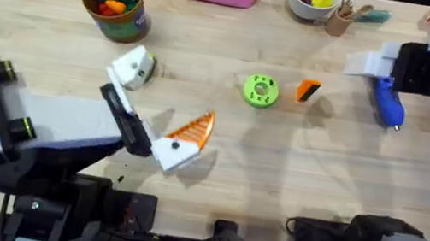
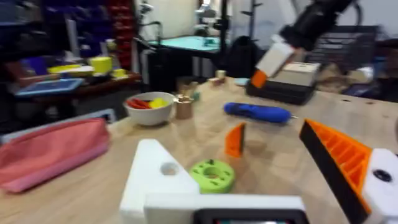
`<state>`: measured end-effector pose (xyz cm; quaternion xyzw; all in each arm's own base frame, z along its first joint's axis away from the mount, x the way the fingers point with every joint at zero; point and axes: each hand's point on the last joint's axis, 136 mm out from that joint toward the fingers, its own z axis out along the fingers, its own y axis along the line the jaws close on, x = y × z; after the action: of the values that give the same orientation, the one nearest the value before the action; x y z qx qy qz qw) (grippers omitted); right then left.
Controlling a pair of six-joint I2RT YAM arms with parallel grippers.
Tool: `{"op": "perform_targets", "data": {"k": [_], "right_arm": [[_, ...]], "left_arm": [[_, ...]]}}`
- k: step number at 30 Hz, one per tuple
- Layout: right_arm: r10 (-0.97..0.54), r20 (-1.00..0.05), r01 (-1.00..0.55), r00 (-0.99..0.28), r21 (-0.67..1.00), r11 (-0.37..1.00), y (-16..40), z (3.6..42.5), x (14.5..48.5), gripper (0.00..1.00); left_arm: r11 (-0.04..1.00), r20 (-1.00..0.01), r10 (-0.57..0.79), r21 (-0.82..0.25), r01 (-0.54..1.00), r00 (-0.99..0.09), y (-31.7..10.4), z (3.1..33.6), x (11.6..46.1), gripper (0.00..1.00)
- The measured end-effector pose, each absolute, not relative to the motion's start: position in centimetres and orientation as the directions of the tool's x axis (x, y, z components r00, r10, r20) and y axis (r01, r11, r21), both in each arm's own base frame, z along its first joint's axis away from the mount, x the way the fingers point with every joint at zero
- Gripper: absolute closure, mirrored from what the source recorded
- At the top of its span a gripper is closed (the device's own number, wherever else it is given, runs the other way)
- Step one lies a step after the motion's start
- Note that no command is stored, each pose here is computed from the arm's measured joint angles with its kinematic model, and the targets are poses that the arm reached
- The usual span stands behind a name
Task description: Pick up the gripper from the table and insert it into the empty holder that is missing its gripper. Then pick up a screw, insert it into the mounting hole, and use the screwdriver to tighten it. Finally, clean up the table by picking up the vegetable and placing it into the bucket.
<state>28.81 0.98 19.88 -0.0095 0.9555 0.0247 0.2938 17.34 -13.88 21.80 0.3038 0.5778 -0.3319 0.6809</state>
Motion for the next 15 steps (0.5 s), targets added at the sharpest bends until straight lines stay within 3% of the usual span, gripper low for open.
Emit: {"op": "perform_targets", "data": {"k": [8, 15], "right_arm": [[-0.004, -0.562, -0.033, -0.827, 0.042, 0.999, 1.0, 19.9, 28.8, 0.01], [-0.004, -0.562, -0.032, -0.827, 0.041, 0.999, 1.0, 19.9, 28.8, 0.01]], "left_arm": [[0.486, -0.987, -0.098, -0.156, 0.86, -0.124, -15.1, 18.3, 16.0, 0.015], [0.442, -0.976, -0.053, -0.212, 0.872, -0.211, -15.6, 16.0, 15.1, 0.014]]}}
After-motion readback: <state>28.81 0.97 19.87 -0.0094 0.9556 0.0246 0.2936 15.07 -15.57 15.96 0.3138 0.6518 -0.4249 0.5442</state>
